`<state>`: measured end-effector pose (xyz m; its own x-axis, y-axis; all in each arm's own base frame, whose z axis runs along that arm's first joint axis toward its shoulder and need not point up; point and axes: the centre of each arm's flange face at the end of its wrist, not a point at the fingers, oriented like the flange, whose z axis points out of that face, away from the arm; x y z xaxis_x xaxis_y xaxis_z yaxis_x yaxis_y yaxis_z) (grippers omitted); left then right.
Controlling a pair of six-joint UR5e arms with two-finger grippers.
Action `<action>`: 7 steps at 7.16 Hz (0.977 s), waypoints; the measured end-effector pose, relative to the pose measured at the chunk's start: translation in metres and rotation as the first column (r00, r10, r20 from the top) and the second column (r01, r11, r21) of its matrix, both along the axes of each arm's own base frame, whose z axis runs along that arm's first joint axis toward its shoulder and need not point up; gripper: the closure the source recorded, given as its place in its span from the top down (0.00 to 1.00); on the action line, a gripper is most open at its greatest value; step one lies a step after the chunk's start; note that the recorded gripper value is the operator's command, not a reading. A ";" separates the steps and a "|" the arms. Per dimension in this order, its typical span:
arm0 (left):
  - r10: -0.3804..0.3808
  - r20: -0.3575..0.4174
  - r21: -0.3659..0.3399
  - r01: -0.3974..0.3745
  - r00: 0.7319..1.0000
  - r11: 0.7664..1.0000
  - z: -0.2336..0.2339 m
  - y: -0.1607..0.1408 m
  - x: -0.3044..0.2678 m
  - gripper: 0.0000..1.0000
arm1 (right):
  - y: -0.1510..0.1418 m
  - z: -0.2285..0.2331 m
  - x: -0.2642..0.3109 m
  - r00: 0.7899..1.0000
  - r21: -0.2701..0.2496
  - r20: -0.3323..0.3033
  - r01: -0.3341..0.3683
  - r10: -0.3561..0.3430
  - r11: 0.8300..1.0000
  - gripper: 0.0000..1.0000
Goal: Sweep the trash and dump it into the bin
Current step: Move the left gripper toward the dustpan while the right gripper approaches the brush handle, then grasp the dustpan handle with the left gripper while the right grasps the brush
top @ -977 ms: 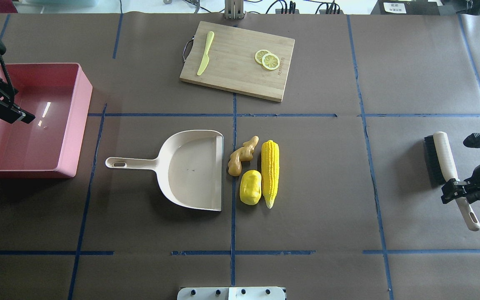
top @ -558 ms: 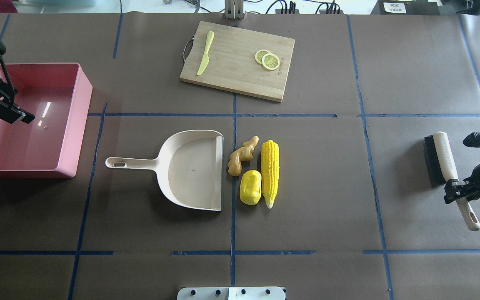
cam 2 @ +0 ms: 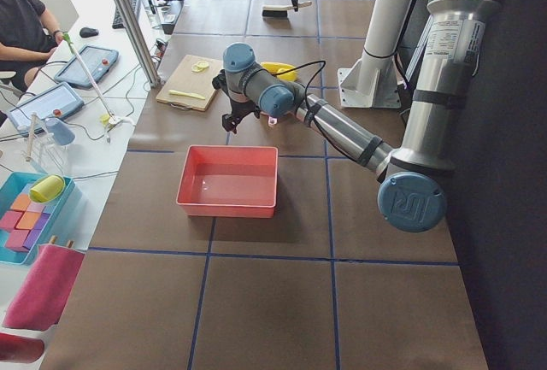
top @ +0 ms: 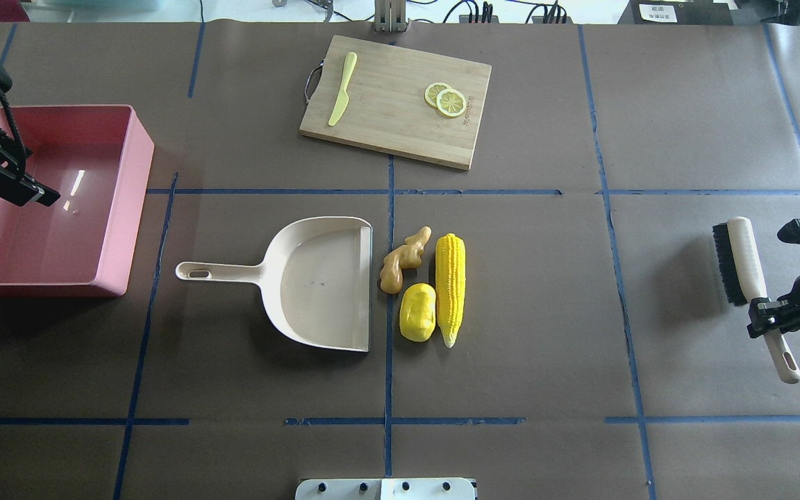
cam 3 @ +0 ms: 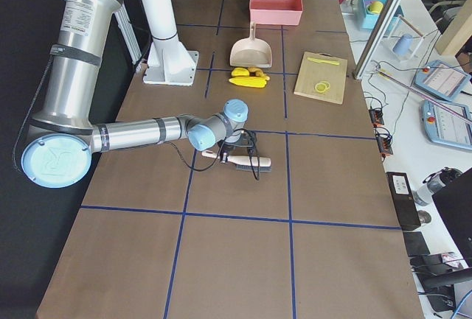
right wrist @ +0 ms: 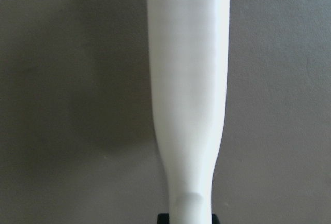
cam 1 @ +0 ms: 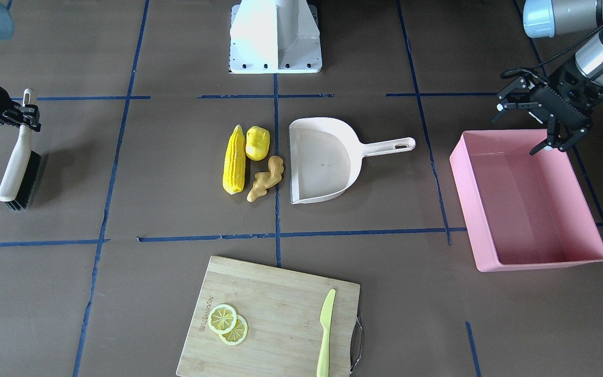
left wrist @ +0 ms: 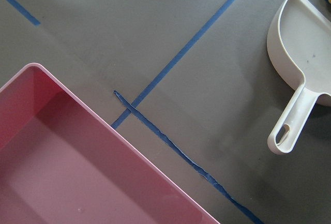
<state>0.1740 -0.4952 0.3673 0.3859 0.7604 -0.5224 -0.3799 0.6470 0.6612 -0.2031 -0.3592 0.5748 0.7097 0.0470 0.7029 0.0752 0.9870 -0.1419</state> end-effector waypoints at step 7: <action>0.325 0.114 0.395 -0.343 0.939 0.852 -0.048 0.038 0.131 1.00 | -0.011 -0.082 -0.002 0.998 0.051 0.059 -0.016 0.012 0.999 0.00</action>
